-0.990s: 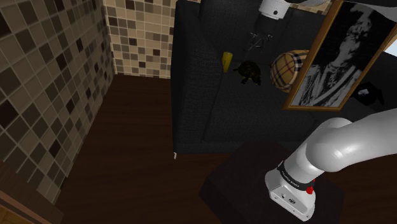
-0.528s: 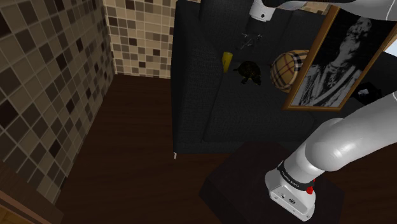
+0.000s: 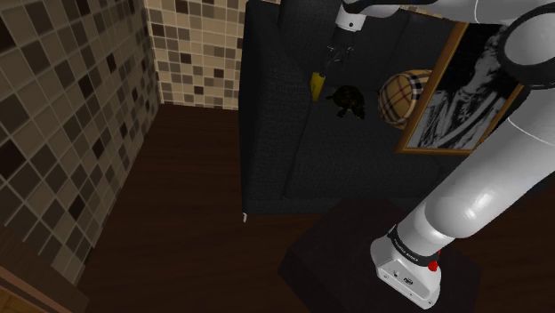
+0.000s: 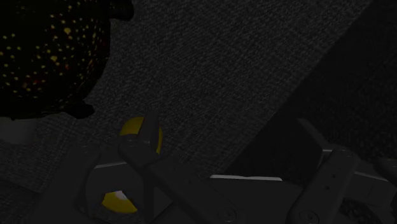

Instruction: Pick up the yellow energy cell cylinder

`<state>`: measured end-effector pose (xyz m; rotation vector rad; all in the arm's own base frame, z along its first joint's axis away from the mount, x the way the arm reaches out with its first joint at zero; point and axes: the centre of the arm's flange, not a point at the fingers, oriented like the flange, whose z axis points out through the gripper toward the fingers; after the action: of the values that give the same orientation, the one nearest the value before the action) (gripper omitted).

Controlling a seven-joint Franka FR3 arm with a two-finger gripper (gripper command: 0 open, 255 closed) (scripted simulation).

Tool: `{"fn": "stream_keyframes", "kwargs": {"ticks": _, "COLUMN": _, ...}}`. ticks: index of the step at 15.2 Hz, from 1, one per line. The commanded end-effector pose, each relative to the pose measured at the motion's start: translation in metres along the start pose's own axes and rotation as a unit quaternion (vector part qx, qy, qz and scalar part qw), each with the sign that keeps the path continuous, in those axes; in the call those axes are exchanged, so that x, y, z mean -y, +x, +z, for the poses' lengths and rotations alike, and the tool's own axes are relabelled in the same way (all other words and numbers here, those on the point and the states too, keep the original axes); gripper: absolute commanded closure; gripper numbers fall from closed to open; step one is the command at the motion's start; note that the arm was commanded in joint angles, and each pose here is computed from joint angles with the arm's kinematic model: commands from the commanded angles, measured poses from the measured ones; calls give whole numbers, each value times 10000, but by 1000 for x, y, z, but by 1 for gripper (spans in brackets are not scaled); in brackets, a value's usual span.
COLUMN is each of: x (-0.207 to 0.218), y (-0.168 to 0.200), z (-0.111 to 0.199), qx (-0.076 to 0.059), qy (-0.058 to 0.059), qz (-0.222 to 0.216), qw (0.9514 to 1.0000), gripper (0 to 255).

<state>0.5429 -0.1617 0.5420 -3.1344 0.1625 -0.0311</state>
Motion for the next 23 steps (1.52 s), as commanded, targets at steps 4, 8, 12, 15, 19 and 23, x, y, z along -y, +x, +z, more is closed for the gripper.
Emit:
{"fn": "stream_keyframes", "kwargs": {"ticks": 4, "x": -38, "y": 51, "z": 20, "qx": 34, "qy": -42, "qz": -31, "qw": 10000, "gripper": 0}}
{"fn": "stream_keyframes", "kwargs": {"ticks": 8, "x": -67, "y": 92, "z": 35, "qx": 63, "qy": -72, "qz": -54, "qw": 9999, "gripper": 0}}
{"fn": "stream_keyframes", "kwargs": {"ticks": 12, "x": -83, "y": 115, "z": 49, "qx": 79, "qy": -89, "qz": -66, "qw": 9999, "gripper": 0}}
{"fn": "stream_keyframes", "kwargs": {"ticks": 15, "x": -83, "y": 115, "z": 65, "qx": 79, "qy": -89, "qz": -66, "qw": 9999, "gripper": 0}}
{"fn": "stream_keyframes", "kwargs": {"ticks": 19, "x": -83, "y": 114, "z": 83, "qx": 79, "qy": -89, "qz": -66, "qw": 9999, "gripper": 0}}
{"fn": "stream_keyframes", "kwargs": {"ticks": 23, "x": -83, "y": 115, "z": 83, "qx": 79, "qy": -89, "qz": -66, "qw": 9999, "gripper": 255}}
